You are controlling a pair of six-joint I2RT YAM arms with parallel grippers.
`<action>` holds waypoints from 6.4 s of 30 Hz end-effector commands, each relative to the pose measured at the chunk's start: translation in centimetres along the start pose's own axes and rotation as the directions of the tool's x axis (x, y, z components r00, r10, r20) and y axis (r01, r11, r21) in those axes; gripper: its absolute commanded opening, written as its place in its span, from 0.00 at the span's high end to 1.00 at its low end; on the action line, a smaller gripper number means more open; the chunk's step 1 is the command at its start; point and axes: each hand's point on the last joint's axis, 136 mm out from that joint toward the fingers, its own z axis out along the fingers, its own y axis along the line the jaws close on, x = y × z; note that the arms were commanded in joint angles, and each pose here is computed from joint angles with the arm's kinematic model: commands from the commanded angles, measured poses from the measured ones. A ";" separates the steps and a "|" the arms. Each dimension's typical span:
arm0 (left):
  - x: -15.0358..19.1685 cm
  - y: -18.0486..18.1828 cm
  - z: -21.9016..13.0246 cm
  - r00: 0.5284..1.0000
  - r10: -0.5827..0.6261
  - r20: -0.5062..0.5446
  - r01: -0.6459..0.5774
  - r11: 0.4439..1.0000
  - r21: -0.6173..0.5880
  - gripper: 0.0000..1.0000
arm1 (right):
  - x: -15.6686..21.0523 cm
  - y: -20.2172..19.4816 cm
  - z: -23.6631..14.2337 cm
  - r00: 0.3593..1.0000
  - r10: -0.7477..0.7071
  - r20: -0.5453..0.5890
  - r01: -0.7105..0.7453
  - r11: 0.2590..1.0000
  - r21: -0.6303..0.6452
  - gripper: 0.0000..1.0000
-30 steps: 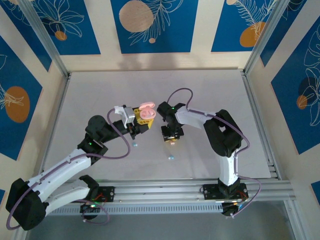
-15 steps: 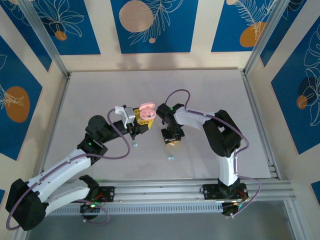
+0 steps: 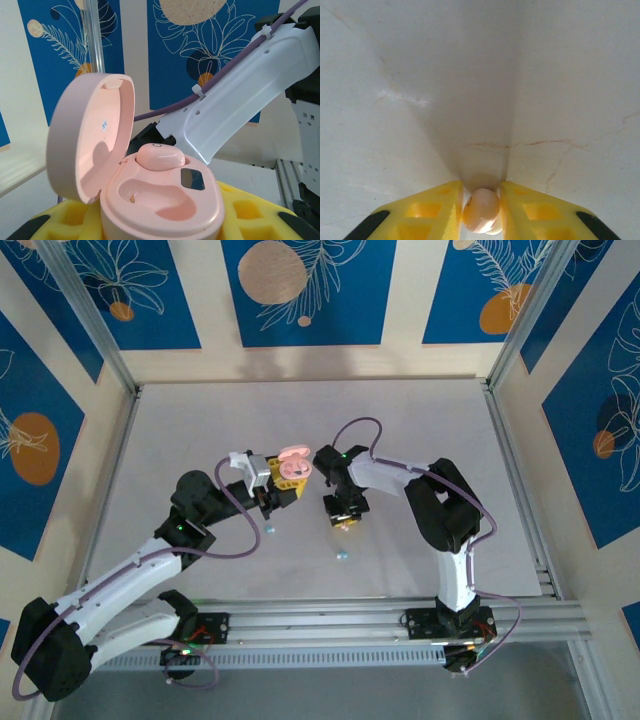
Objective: Insert wireless bluetooth earbuds into charging case
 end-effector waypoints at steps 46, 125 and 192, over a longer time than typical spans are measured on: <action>2.6 0.3 2.3 0.998 -0.036 -0.057 0.038 0.999 0.019 0.73 | 4.5 9.0 -33.2 0.836 0.162 0.524 0.328 0.618 -0.715 0.80; 0.5 0.0 2.3 0.999 -0.041 0.016 0.041 0.999 0.015 0.73 | 4.3 11.9 -33.2 0.770 0.074 0.634 0.392 0.728 -0.562 0.62; -1.3 -1.8 2.7 0.998 -0.021 0.057 0.015 0.994 0.110 0.54 | 4.8 10.1 -30.5 0.936 0.131 0.326 0.275 0.306 -0.912 0.80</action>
